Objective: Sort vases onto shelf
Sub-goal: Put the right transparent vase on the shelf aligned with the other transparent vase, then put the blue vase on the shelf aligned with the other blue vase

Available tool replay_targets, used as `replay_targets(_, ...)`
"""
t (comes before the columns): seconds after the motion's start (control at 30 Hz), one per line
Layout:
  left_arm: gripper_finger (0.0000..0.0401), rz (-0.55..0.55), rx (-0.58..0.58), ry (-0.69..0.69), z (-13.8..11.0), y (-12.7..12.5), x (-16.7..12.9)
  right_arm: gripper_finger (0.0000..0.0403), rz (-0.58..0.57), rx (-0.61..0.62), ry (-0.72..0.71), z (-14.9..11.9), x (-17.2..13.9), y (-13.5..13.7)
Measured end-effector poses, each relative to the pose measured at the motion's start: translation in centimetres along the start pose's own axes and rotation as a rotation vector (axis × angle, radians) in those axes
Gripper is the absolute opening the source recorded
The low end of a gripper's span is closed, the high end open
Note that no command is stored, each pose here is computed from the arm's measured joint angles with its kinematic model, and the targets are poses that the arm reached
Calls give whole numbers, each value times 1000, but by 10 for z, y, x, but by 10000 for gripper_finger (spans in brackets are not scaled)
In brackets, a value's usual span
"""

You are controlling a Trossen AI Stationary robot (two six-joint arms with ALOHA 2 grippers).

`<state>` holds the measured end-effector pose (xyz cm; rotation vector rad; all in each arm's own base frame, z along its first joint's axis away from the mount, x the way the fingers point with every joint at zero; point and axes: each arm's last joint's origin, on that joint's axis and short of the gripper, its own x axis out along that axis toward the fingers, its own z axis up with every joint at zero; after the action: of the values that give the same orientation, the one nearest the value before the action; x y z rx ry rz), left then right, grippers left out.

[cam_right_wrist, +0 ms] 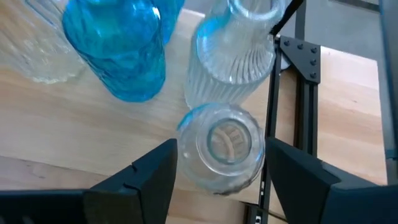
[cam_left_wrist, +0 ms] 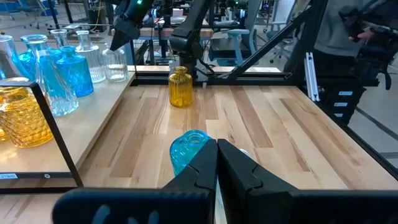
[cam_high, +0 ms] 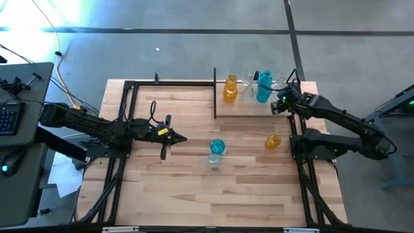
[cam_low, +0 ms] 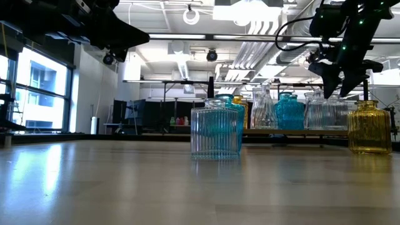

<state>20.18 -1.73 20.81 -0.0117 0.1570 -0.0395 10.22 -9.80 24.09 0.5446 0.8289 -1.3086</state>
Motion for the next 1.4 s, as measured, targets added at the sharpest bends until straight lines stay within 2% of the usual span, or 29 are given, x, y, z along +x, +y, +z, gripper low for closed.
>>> replay_targets(0.27,1,0,0,0,0,0,0,226,20,12,-63,16,-20,-2)
replay_targets(0.37,1,0,0,1,0,0,0,213,32,10,-100,20,-31,-4)
replay_targets(0.5,1,0,-1,11,-1,0,0,165,117,-44,-132,16,-44,-1)
replay_targets(0.7,1,1,0,19,-2,0,0,56,282,-140,-150,-1,-59,18)
replay_targets(0.77,1,1,3,22,-2,0,0,21,362,-184,-169,-6,-66,29)
replay_targets(0.83,1,1,8,23,-2,0,0,6,440,-238,-195,-13,-73,42)
replay_targets(1.03,1,1,9,29,-3,0,0,21,651,-381,-321,-43,-100,99)
replay_targets(1.2,1,1,10,31,-3,0,0,22,705,-522,-399,-86,-105,153)
replay_targets(1.3,1,1,10,31,-3,0,0,26,708,-555,-397,-107,-97,178)
replay_targets(1.4,1,1,10,30,-3,0,0,49,729,-555,-387,-121,-87,199)
